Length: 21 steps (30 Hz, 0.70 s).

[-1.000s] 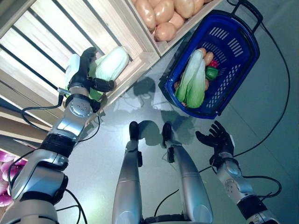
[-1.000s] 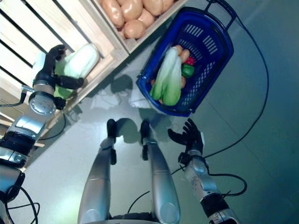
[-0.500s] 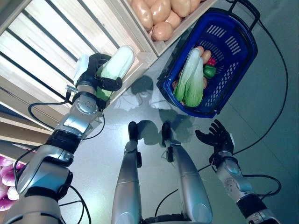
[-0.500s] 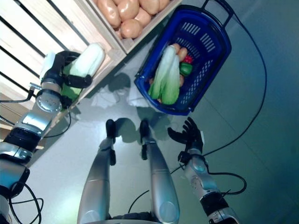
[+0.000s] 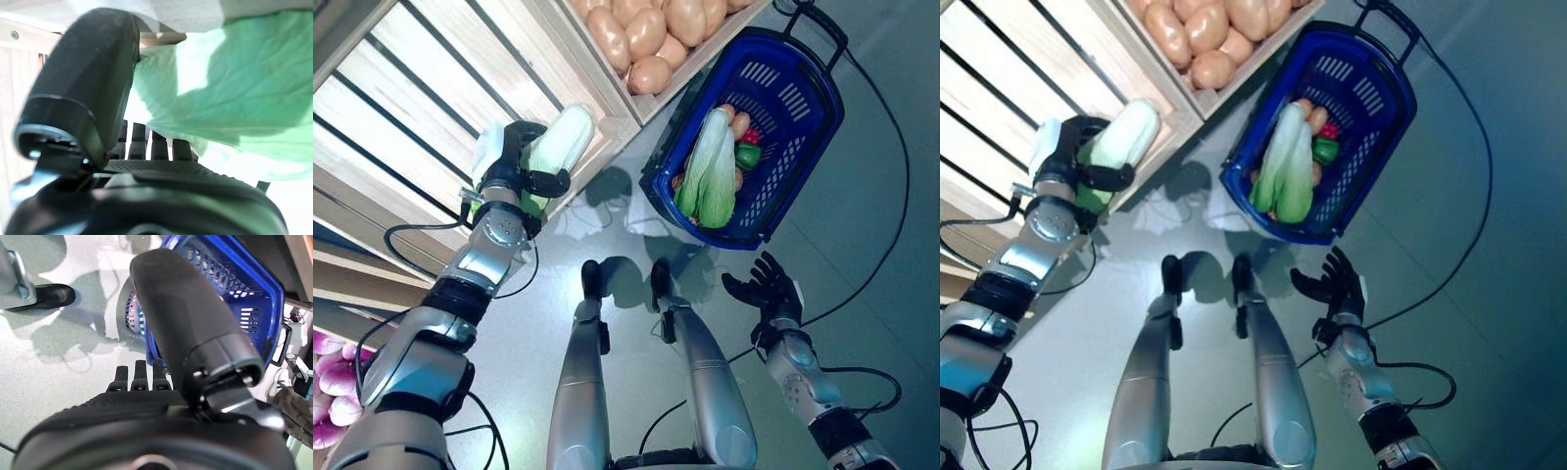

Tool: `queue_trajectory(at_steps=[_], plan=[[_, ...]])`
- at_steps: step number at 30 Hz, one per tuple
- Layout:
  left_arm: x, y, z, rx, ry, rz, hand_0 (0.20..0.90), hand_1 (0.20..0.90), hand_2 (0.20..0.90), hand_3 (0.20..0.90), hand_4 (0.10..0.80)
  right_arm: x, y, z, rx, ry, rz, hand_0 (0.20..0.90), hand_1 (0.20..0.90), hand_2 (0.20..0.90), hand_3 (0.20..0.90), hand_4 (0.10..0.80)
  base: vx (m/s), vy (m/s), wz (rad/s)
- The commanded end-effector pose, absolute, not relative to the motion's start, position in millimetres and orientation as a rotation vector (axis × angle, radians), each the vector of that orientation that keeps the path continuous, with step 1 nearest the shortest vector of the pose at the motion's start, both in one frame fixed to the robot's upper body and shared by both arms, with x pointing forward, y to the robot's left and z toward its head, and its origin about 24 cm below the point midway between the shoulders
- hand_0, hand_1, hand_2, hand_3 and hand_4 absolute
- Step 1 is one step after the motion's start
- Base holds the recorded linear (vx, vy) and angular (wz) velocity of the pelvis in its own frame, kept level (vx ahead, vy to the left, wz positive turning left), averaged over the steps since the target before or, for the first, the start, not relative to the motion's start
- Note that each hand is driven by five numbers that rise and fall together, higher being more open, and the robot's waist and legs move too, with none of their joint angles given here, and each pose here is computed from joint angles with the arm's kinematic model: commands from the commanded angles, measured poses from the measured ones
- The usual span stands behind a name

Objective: Put vegetables into the basket

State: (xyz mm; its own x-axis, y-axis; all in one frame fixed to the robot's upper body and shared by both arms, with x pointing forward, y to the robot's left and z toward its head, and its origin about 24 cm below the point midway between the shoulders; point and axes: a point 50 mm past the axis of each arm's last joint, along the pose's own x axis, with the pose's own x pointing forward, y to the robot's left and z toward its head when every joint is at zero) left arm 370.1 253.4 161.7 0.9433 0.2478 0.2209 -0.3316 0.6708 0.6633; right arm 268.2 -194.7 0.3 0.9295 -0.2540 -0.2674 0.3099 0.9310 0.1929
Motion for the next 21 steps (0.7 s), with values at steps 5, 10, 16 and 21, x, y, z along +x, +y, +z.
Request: queue_trajectory(at_steps=[5, 10, 16, 21], plan=[[335, 240, 168, 0.340, -0.463, 0.295, 0.300, 0.300, 0.300, 0.300, 0.400, 243, -209, 1, 0.226, 0.142, -0.353, 0.900, 0.900, 0.900, 0.900, 0.800, 0.040, 0.011, 0.00], [305, 220, 163, 0.061, -0.592, 0.153, 0.300, 0.300, 0.300, 0.300, 0.400, 231, -215, -11, 0.205, 0.182, -0.399, 0.900, 0.900, 0.900, 0.900, 0.800, 0.053, 0.024, 0.04], [279, 197, 141, -0.178, -0.598, -0.005, 0.300, 0.300, 0.300, 0.300, 0.400, 218, -217, -25, 0.199, 0.250, -0.432, 0.900, 0.900, 0.900, 0.900, 0.800, 0.116, 0.031, 0.18], [267, 196, 134, -0.429, -0.582, -0.073, 0.300, 0.300, 0.300, 0.300, 0.400, 207, -217, -33, 0.172, 0.297, -0.428, 0.900, 0.900, 0.900, 0.900, 0.800, 0.127, 0.048, 0.07]])
